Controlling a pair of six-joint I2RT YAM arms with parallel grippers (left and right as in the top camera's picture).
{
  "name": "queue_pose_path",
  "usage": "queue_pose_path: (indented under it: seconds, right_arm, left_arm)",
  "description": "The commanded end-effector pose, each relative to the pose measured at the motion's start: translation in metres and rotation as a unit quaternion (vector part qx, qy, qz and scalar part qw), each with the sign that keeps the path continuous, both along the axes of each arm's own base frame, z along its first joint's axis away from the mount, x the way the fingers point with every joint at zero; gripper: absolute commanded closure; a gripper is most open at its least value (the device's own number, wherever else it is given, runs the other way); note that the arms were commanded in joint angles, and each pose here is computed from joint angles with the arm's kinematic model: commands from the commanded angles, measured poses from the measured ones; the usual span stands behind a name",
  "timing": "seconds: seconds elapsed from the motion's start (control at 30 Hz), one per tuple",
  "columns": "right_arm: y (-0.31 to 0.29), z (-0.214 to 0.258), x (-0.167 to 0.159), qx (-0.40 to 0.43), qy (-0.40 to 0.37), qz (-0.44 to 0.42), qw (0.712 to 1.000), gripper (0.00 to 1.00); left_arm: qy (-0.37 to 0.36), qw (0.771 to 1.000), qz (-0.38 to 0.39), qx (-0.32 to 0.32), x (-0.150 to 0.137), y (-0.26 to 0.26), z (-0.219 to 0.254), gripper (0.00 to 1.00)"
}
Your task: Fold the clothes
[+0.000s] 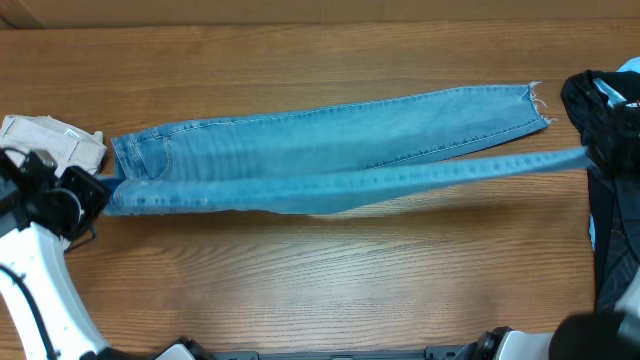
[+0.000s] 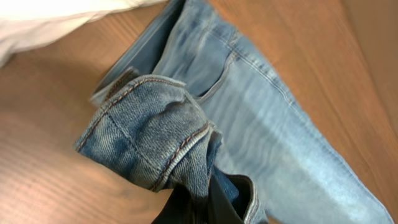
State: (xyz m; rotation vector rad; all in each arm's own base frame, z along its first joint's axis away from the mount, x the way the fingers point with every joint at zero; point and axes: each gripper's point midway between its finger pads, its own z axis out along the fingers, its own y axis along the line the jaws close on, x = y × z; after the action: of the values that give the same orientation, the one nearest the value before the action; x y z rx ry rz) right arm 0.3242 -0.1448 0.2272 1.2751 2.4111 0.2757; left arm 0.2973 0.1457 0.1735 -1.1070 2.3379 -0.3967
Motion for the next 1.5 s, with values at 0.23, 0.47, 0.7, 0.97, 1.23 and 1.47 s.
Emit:
queue_pose_path:
  seconds: [0.23,0.47,0.7,0.97,1.23,1.47]
  right_arm:
    - [-0.031,-0.033,0.077,-0.053,0.008,0.015,0.998,0.96]
    - [-0.03,-0.045,0.115,-0.066,-0.025,0.022,0.997,0.96]
    - [-0.028,-0.062,0.137,-0.066,-0.035,0.012,0.997,0.96]
    - [-0.031,-0.086,0.148,-0.061,-0.026,0.007,0.998,0.96]
    - [-0.036,-0.107,0.162,-0.062,-0.029,0.008,0.998,0.96]
    - [-0.038,-0.111,0.169,-0.065,-0.038,0.008,0.997,0.69]
  left_arm:
    - [-0.045,0.997,-0.01,0.055,0.074,0.022,-0.016,0.96]
    - [-0.046,0.998,-0.018,0.044,0.102,0.015,-0.04,0.96]
    - [-0.05,0.998,-0.018,0.043,0.116,0.013,-0.053,0.96]
    - [-0.049,0.997,0.026,0.046,0.117,0.024,-0.052,0.96]
    - [-0.065,0.996,0.037,0.057,0.123,0.03,-0.046,0.79]
    - [-0.091,0.995,0.002,0.04,0.132,0.018,-0.039,0.25]
